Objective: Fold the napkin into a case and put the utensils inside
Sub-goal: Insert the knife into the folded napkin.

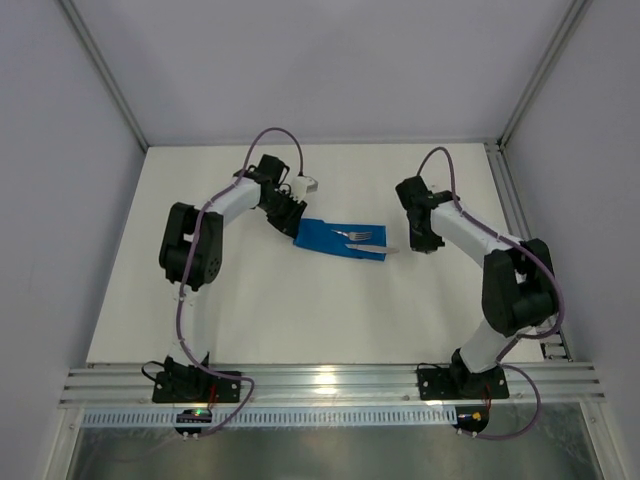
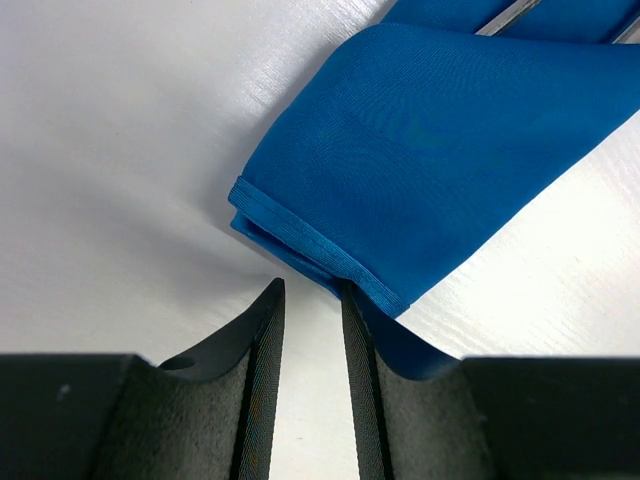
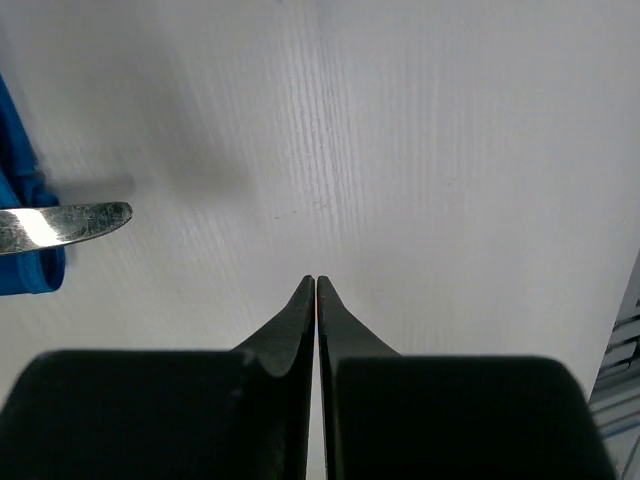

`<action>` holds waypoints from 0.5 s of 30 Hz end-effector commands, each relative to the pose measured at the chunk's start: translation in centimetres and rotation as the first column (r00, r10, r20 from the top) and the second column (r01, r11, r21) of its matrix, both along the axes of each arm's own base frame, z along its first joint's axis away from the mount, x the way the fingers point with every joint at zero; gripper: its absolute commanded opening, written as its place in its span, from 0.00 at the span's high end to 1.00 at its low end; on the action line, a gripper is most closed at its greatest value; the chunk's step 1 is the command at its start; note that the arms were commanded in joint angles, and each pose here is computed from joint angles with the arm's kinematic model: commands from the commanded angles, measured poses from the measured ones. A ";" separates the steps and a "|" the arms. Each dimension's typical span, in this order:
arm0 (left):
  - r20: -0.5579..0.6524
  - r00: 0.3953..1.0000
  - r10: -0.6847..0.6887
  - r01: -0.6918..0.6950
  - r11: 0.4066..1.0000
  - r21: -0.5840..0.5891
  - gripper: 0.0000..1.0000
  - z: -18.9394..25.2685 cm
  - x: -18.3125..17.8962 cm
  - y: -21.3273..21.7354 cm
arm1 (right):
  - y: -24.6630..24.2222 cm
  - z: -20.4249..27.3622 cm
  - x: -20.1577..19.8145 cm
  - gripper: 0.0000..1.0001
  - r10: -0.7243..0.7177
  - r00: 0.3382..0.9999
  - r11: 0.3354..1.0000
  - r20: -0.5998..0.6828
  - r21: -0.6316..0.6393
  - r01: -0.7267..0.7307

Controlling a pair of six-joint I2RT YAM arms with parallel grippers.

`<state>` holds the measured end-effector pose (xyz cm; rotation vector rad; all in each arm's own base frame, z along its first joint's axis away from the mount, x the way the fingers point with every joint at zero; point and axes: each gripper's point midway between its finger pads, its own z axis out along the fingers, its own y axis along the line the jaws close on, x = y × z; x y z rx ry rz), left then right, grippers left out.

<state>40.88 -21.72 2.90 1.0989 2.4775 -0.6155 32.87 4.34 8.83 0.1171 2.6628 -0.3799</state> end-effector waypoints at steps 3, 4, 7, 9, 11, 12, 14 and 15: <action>0.063 0.998 -0.020 0.021 1.000 -0.012 0.69 2.4 0.2 -0.1 | 1.1 -2.9 0.5 0.96 -0.112 0.994 0.994 -0.019 -0.015 0.112; 0.065 0.998 -0.020 0.021 1.000 -0.009 0.68 2.4 0.2 0.0 | 1.3 -3.2 0.6 0.96 -0.112 0.993 0.994 -0.028 -0.008 0.112; 0.078 0.997 -0.020 0.020 1.000 0.002 0.68 2.5 0.3 0.2 | 2.3 -5.0 0.7 0.96 -0.114 0.992 0.993 -0.053 0.021 0.115; 0.086 0.996 -0.020 0.020 1.000 0.011 0.68 2.6 0.3 0.4 | 2.7 -5.7 0.8 0.96 -0.115 0.991 0.993 -0.061 0.028 0.117; 0.089 0.996 -0.023 0.022 1.000 0.016 0.69 2.5 0.3 0.4 | 2.9 -6.6 1.1 0.96 -0.126 0.990 0.991 -0.066 0.028 0.128; 0.088 0.996 -0.022 0.020 1.000 0.020 0.68 2.4 0.3 0.5 | 3.0 -6.7 1.3 0.96 -0.125 0.990 0.992 -0.066 0.028 0.127; 0.087 0.996 -0.022 0.020 1.000 0.020 0.69 2.2 0.4 0.5 | 3.5 -6.9 2.0 0.96 -0.121 0.991 0.992 -0.061 0.022 0.122; 0.081 0.996 -0.021 0.020 1.000 0.020 0.68 2.0 0.4 0.5 | 3.5 -6.9 2.2 0.96 -0.120 0.991 0.993 -0.057 0.015 0.121</action>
